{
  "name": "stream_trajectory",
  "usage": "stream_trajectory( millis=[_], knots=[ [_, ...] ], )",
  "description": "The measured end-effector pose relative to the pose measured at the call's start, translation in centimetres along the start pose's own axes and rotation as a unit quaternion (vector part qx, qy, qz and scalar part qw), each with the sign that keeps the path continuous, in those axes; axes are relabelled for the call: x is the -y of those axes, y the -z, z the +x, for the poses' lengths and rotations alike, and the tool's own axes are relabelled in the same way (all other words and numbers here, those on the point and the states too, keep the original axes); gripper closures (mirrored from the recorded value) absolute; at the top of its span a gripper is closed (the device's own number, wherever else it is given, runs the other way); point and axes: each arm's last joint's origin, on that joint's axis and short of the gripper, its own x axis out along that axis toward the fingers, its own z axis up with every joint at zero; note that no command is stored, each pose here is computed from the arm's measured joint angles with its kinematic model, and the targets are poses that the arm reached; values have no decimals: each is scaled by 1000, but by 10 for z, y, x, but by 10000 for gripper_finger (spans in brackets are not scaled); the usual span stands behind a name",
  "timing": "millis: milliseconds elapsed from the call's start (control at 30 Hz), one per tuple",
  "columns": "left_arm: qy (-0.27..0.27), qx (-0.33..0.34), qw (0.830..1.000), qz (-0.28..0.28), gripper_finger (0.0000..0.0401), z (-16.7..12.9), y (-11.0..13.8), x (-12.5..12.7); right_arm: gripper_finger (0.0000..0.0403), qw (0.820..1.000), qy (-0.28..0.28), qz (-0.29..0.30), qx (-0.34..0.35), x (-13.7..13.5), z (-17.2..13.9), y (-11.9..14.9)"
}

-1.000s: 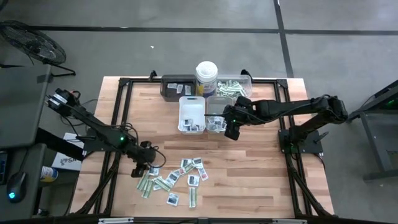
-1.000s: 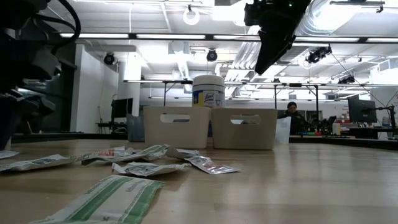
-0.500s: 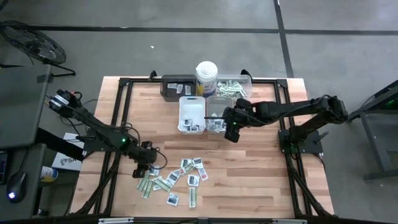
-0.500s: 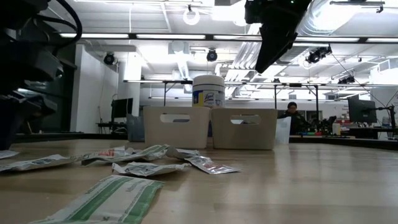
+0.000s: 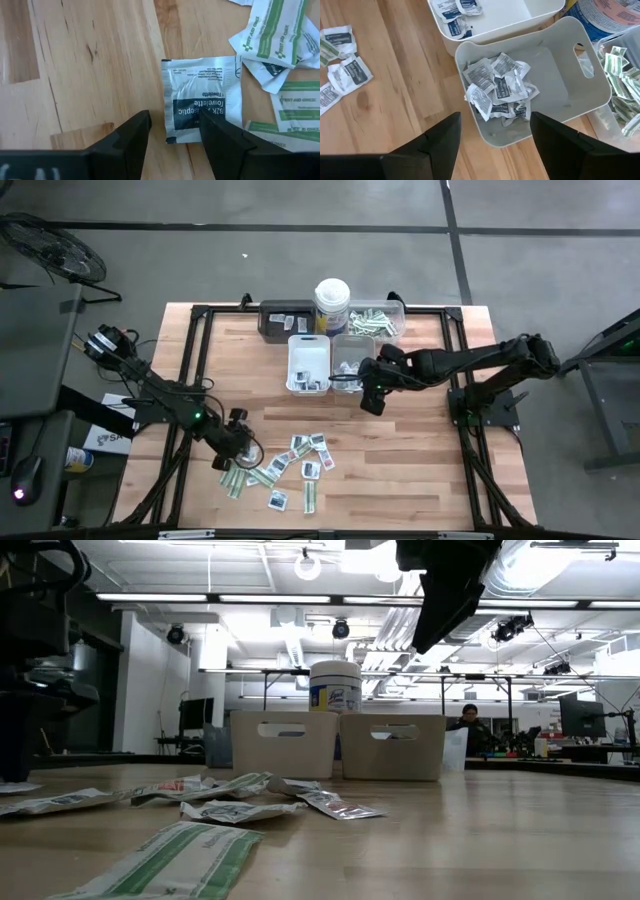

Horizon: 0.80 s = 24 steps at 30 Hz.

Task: Pick & Place First Aid Supplies
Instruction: Put the wipe into the gray bin

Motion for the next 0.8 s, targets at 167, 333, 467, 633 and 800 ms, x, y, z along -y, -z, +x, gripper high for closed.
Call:
stream_trajectory(
  millis=[167,333,467,633,800],
  knots=[
    [-4,4,1000,14,287,0,2,4,171,1000,4,4,5,-5,-2,2],
    [5,10,1000,9,359,6,-1,7,171,1000,5,7,9,-9,-4,3],
    [15,28,999,-14,394,10,-5,9,171,1000,-1,10,9,-13,-5,5],
    [19,37,997,-58,399,10,-7,10,171,999,-32,12,11,-21,-7,6],
    [15,45,997,-62,400,4,-18,13,171,995,-79,18,49,-32,-11,-1]
  ],
)
